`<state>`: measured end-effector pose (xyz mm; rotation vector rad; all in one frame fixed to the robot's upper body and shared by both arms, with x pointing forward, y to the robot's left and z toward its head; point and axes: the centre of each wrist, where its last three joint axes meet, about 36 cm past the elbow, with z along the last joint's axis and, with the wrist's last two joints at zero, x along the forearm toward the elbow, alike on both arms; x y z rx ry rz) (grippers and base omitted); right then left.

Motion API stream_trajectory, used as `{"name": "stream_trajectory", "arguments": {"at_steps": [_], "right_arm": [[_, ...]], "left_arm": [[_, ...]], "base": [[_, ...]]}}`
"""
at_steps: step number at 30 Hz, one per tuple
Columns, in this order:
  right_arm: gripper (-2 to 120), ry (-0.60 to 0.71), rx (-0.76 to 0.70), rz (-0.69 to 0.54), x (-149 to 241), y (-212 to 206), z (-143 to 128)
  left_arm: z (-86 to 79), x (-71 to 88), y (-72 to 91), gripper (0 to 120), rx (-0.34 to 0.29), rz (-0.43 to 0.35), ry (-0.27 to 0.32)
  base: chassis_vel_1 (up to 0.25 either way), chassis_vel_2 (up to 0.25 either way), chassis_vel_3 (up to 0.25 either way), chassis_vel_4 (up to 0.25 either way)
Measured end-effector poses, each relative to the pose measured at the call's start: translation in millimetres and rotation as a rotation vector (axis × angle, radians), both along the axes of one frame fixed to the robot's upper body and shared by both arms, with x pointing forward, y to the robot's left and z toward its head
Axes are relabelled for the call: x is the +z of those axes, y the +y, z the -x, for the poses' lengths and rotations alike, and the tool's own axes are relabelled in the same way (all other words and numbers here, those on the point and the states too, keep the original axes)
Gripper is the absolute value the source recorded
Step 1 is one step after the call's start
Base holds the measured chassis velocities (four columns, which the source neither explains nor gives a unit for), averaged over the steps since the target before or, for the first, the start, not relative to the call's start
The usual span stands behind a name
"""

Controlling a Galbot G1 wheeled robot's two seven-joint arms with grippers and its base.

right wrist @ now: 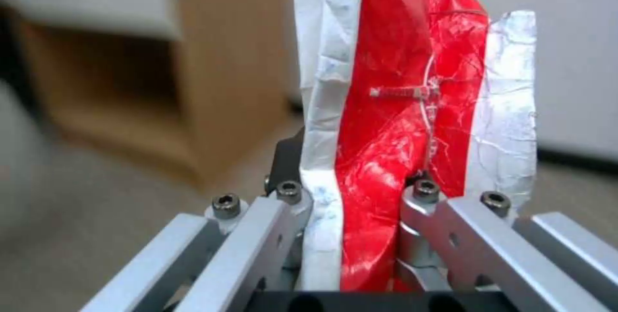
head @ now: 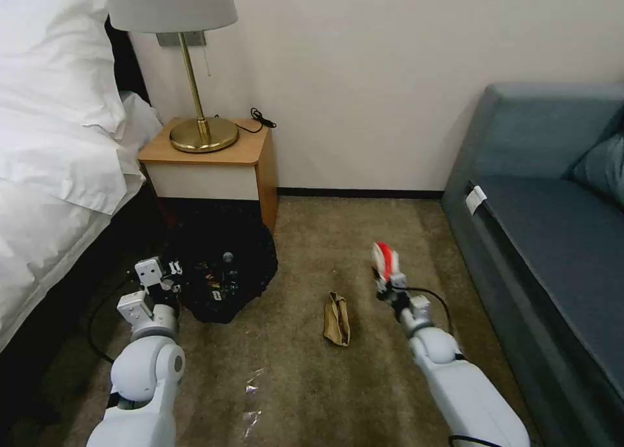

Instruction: Pick up the trash bin, then pick up the garbage on the floor and place it into the trash bin.

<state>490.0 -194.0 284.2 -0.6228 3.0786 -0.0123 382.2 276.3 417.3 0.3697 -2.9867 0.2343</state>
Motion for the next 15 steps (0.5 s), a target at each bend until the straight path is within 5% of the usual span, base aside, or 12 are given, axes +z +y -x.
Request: {"name": "stream_trajectory", "arguments": {"at_steps": [6, 15], "right_arm": [[13, -0.059, 0.121, -0.128, 59.2, 79.5, -4.7], [13, -0.086, 0.267, -0.138, 116.3, 153.5, -6.0]], "left_arm": [[-4.7, -0.2, -3.2, 4, -0.006, 0.012, -0.004], [-10.9, -5.7, -6.5, 4, -0.005, 0.026, 0.007]], "base": [[0.000, 0.000, 0.000, 0.000], [0.000, 0.000, 0.000, 0.000]]}}
